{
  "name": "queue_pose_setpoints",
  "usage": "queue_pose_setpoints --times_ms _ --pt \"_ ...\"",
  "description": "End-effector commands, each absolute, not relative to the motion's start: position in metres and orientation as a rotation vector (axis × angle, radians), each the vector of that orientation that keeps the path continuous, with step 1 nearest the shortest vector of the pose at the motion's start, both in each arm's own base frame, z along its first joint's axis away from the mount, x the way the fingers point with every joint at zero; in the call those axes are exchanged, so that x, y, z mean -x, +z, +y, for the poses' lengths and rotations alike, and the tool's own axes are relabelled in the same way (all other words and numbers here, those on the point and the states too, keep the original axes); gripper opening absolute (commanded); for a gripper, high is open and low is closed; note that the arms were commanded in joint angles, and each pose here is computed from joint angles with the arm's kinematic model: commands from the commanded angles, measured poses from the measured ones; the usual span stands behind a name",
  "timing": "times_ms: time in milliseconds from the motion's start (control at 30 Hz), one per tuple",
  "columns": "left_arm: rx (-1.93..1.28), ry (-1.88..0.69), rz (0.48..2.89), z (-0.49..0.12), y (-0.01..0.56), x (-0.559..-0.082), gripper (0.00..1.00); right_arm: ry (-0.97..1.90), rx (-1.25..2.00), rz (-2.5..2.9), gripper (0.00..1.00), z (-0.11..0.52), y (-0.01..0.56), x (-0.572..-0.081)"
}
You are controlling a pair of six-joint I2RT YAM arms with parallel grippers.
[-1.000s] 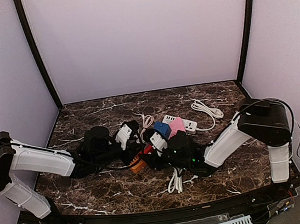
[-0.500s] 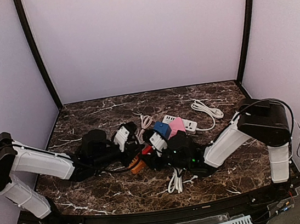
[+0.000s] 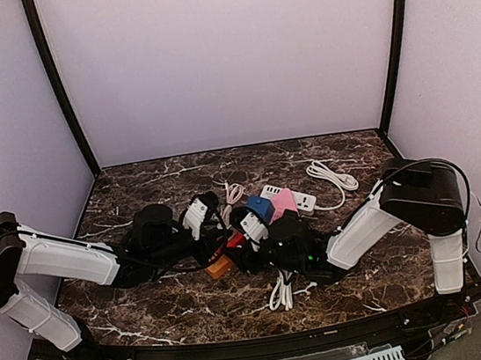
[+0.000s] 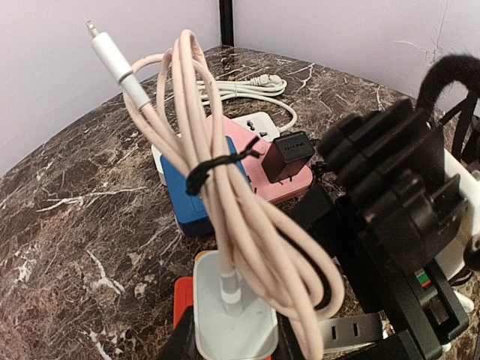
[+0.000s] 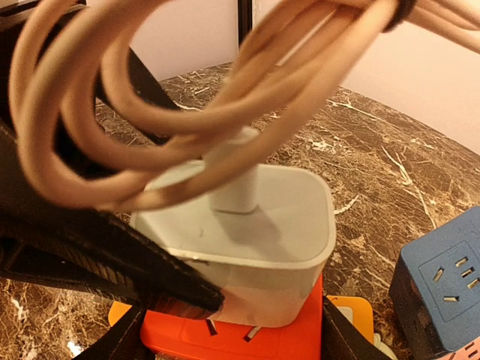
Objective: Pull the plug off the socket
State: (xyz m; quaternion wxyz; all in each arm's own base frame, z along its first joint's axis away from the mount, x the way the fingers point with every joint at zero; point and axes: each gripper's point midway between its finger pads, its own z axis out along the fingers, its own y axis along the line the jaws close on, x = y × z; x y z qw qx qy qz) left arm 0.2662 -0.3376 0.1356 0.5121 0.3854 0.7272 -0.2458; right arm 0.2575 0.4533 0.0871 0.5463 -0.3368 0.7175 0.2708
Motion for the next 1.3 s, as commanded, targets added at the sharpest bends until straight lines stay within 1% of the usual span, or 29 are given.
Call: queue_pose_setpoints --times_ms 0,100,200,400,533,667,800,833,867,933,967,1000,1033,1067,1167,1267 --pt "-0.782 -0.834 1.569 -0.355 0.203 -0.261 0.01 0.54 0.815 1.826 0.24 0.434 0.043 -0.265" --pt "-0.876 -0.794 1.54 -0.362 0.198 -0.252 0.01 0.538 0.813 1.825 0.24 0.434 0.043 -0.265" --pt "-0.967 -0.662 1.528 -0.359 0.19 -0.253 0.01 0.535 0.808 1.828 0.24 0.432 0.043 -0.265" --pt "-0.936 -0.609 1.581 -0.342 0.189 -0.265 0.01 0.535 0.808 1.828 0.24 0.432 0.043 -0.265" --pt "-0.839 -0.586 1.633 -0.32 0.188 -0.279 0.01 0.538 0.809 1.827 0.24 0.432 0.045 -0.265" --pt "-0.608 -0.557 1.708 -0.283 0.2 -0.309 0.01 0.54 0.809 1.824 0.25 0.432 0.047 -0.264" --pt "-0.286 -0.536 1.82 -0.229 0.212 -0.354 0.02 0.542 0.81 1.826 0.25 0.432 0.048 -0.264" --pt "-0.177 -0.543 1.847 -0.208 0.212 -0.369 0.02 0.542 0.812 1.825 0.25 0.432 0.049 -0.264" --pt "-0.142 -0.561 1.877 -0.203 0.212 -0.378 0.02 0.542 0.812 1.825 0.25 0.433 0.05 -0.264" --pt "0.027 -0.596 1.93 -0.167 0.206 -0.406 0.02 0.542 0.81 1.824 0.25 0.433 0.052 -0.265" --pt "0.105 -0.618 1.98 -0.159 0.192 -0.414 0.02 0.54 0.812 1.825 0.25 0.432 0.052 -0.265" --pt "0.166 -0.635 1.972 -0.142 0.198 -0.427 0.02 0.54 0.815 1.824 0.25 0.433 0.052 -0.264" --pt "0.245 -0.661 2.002 -0.134 0.185 -0.435 0.01 0.539 0.814 1.825 0.26 0.433 0.052 -0.265" --pt "0.302 -0.671 1.986 -0.118 0.187 -0.445 0.02 0.538 0.816 1.824 0.26 0.433 0.052 -0.265" --pt "0.415 -0.73 1.979 -0.098 0.173 -0.473 0.04 0.54 0.822 1.823 0.26 0.434 0.053 -0.265" --pt "0.487 -0.757 2.026 -0.081 0.151 -0.497 0.04 0.541 0.826 1.823 0.26 0.435 0.053 -0.265"
